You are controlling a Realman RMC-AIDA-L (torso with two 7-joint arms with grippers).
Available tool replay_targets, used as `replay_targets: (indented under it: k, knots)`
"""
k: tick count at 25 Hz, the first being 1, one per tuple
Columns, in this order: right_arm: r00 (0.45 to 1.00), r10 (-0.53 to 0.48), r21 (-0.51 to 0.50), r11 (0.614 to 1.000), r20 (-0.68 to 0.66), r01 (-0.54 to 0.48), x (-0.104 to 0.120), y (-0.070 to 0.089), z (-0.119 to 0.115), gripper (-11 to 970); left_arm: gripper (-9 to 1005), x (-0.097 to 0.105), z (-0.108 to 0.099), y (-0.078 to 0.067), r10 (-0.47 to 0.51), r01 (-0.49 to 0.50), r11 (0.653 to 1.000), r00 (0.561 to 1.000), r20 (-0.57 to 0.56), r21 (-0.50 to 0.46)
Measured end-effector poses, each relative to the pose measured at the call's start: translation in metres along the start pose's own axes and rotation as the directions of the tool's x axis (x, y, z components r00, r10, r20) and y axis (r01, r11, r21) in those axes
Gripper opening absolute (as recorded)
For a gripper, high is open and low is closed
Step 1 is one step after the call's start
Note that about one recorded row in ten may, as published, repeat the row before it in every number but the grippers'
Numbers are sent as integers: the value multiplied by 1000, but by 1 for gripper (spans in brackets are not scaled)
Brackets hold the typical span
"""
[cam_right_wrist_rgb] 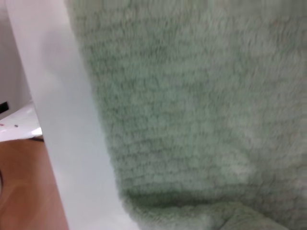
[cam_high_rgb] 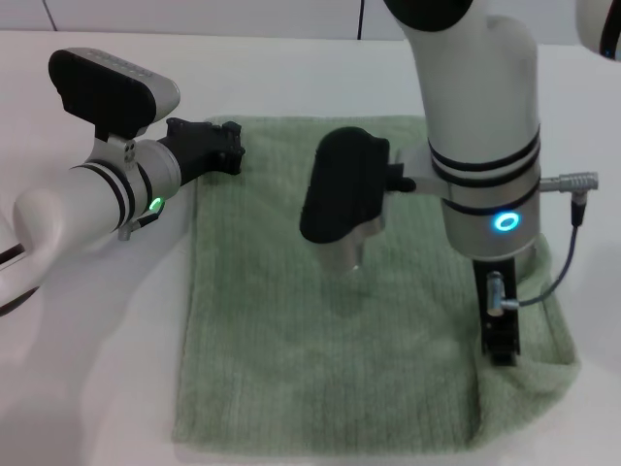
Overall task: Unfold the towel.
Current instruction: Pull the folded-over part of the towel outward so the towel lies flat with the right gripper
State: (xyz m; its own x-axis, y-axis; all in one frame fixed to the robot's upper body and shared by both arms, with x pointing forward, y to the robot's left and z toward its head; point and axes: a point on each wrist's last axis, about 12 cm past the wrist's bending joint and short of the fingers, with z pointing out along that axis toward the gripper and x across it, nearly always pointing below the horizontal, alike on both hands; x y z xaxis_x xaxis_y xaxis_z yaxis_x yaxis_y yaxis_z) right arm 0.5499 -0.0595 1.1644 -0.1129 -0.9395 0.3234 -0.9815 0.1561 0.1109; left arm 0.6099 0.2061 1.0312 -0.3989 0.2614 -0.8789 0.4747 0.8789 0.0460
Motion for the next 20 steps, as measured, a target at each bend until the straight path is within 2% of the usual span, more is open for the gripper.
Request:
replay_targets:
  k: [5, 8, 14, 20]
  knots:
    - [999, -31, 40, 999, 43, 30, -7, 5, -12, 304, 37, 0, 0, 0, 0, 0, 1000, 1000, 0, 0]
    - [998, -36, 46, 998, 50, 34, -8, 4, -12, 304, 38, 0, 0, 0, 0, 0, 1000, 1000, 0, 0]
    - [1000, -16, 20, 1000, 14, 15, -2, -5, 5, 304, 38, 0, 0, 0, -1, 1, 1000, 1000, 2, 1]
    - [997, 49, -49, 997, -57, -52, 14, -12, 25, 303, 39, -1, 0, 0, -1, 1, 1000, 1000, 3, 1]
